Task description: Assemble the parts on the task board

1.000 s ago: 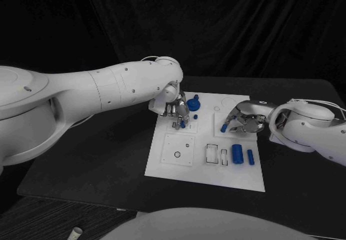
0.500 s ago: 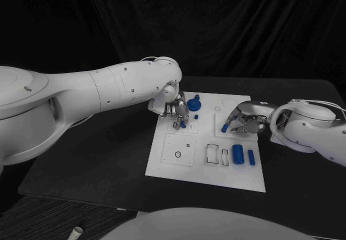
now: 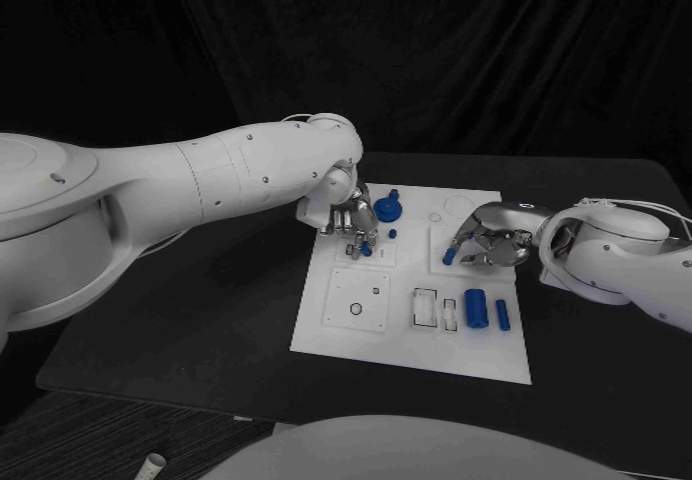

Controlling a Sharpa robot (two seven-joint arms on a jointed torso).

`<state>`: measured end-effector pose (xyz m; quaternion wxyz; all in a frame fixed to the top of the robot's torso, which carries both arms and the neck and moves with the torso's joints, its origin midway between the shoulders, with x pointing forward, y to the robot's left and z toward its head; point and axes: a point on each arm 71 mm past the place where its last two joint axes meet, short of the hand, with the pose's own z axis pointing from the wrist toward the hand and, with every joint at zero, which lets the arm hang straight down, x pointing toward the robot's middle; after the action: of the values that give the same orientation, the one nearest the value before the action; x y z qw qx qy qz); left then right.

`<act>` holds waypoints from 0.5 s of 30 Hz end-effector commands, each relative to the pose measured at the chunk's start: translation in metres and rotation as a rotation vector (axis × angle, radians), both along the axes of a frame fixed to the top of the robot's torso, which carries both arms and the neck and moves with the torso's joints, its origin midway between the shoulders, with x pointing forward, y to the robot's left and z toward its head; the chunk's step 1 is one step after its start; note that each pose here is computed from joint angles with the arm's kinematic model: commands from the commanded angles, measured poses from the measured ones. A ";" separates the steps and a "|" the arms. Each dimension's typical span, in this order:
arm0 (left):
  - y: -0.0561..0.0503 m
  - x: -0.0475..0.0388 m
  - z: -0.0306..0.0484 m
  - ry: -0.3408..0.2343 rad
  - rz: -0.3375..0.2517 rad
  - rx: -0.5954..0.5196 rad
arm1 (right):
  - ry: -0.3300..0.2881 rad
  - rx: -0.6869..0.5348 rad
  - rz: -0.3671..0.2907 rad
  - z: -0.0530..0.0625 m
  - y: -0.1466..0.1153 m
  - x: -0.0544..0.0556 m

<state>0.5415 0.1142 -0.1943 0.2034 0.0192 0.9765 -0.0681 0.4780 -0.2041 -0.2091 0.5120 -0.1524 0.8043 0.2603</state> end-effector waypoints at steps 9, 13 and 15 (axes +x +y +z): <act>0.001 -0.0011 -0.0064 -0.002 0.043 0.046 | 0.006 -0.016 -0.011 -0.002 -0.001 0.000; 0.000 -0.0011 -0.0066 -0.002 0.042 0.045 | 0.006 -0.016 -0.011 -0.002 -0.001 0.000; 0.000 -0.0010 -0.0066 -0.002 0.043 0.046 | 0.006 -0.016 -0.012 -0.002 -0.001 0.000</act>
<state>0.5418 0.1119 -0.1943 0.2031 0.0146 0.9765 -0.0705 0.4779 -0.2041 -0.2092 0.5117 -0.1522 0.8047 0.2598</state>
